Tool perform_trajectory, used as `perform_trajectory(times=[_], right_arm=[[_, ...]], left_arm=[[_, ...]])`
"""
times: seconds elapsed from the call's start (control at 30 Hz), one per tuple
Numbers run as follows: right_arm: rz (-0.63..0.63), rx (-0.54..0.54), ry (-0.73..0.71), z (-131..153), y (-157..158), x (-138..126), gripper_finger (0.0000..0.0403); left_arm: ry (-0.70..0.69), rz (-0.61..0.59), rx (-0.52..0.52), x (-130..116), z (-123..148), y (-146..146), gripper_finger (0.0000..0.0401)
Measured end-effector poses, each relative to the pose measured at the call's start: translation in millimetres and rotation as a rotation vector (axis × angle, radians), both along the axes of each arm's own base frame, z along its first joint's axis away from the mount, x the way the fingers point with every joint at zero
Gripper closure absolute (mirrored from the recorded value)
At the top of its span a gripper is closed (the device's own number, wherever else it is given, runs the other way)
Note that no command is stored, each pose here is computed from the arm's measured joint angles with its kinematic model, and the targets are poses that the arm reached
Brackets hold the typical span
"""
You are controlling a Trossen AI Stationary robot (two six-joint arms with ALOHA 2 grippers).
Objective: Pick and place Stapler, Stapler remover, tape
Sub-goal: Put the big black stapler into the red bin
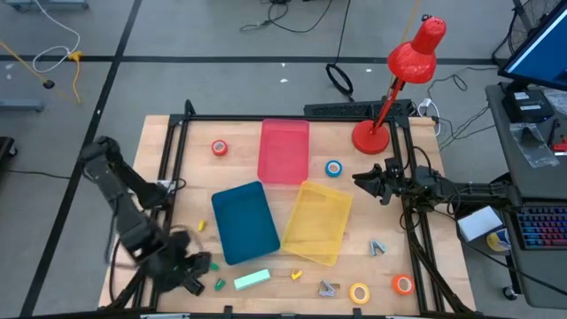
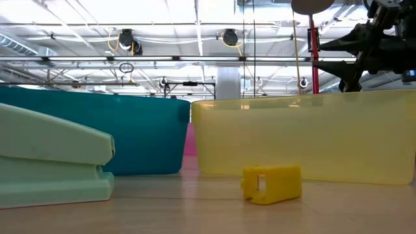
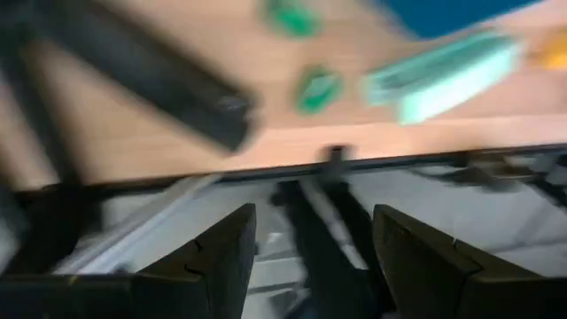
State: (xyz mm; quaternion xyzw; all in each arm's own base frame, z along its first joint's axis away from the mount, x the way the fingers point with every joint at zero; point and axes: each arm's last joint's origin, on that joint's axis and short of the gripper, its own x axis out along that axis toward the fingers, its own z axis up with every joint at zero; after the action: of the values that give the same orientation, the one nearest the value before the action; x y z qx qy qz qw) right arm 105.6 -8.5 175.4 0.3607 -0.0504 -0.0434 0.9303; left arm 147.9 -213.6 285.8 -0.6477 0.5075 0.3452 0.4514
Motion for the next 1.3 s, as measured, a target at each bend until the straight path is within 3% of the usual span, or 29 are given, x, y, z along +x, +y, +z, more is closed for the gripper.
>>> perform_trajectory(times=[0.13,0.57,0.77,1.03,1.3], right_arm=[[0.000,0.000,0.000,0,0,0,0.0245],[0.000,0.000,0.000,0,0,0,0.0245],[0.000,0.000,0.000,0,0,0,0.0245],[0.000,0.000,0.000,0,0,0,0.0245],[0.000,0.000,0.000,0,0,0,0.0245]], left_arm=[[0.092,-0.066,-0.005,-15,-9,-15,0.0176],[0.118,-0.082,0.027,-13,-17,-20,0.0176],[-0.012,-0.172,0.108,-11,-17,-19,0.0176],[-0.238,-0.088,0.237,1,-15,-15,0.0176],[-0.183,0.117,0.179,1,-18,-17,0.0176]])
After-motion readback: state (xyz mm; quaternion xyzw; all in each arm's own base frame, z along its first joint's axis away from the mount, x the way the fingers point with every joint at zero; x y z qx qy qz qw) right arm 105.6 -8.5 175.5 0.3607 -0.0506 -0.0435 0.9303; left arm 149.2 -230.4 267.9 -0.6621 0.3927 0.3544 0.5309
